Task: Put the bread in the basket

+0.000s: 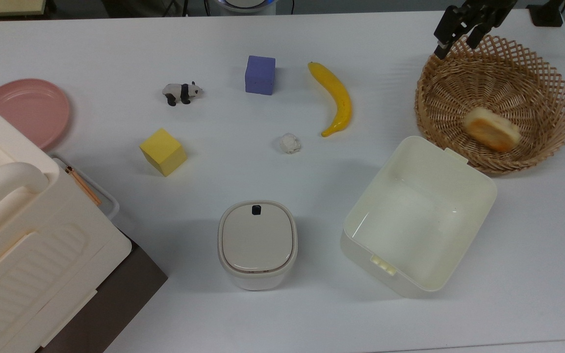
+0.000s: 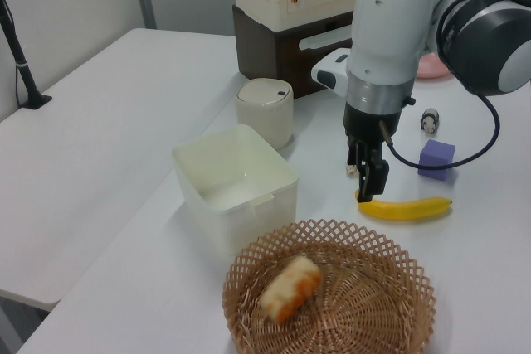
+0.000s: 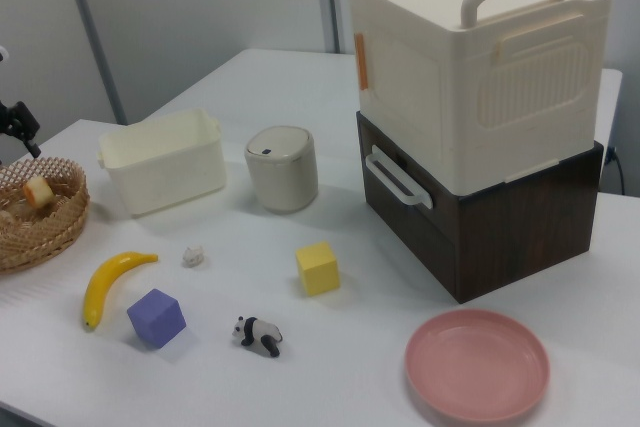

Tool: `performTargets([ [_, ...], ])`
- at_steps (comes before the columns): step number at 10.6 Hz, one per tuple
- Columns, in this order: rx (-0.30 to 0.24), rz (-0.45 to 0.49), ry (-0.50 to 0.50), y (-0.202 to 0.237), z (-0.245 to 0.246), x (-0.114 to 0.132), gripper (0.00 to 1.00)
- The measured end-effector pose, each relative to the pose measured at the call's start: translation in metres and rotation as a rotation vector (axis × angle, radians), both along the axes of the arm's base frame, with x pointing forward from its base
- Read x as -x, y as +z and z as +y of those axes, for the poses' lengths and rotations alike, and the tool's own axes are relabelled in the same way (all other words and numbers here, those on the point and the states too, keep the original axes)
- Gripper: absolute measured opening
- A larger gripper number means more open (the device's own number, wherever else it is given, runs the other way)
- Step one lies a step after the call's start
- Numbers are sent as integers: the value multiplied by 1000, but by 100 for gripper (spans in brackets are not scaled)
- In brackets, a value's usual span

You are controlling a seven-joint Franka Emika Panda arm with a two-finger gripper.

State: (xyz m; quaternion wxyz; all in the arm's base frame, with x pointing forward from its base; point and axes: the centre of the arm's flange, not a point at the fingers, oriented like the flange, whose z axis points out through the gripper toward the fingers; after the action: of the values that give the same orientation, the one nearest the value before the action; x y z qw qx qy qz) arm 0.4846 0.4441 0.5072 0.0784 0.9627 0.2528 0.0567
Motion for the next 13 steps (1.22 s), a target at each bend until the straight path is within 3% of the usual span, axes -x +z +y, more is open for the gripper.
performTargets([
  [1,-4,-5,-13,3,-3,-3,100],
  [3,-14,-23,-71,17,-28,-22,100],
  [6,-30,8,-264,71,-148,-64,100],
  [9,-90,95,-356,121,-274,-71,100],
  [12,-110,134,-463,122,-361,-82,100],
  [13,-150,152,-485,120,-389,-85,100],
])
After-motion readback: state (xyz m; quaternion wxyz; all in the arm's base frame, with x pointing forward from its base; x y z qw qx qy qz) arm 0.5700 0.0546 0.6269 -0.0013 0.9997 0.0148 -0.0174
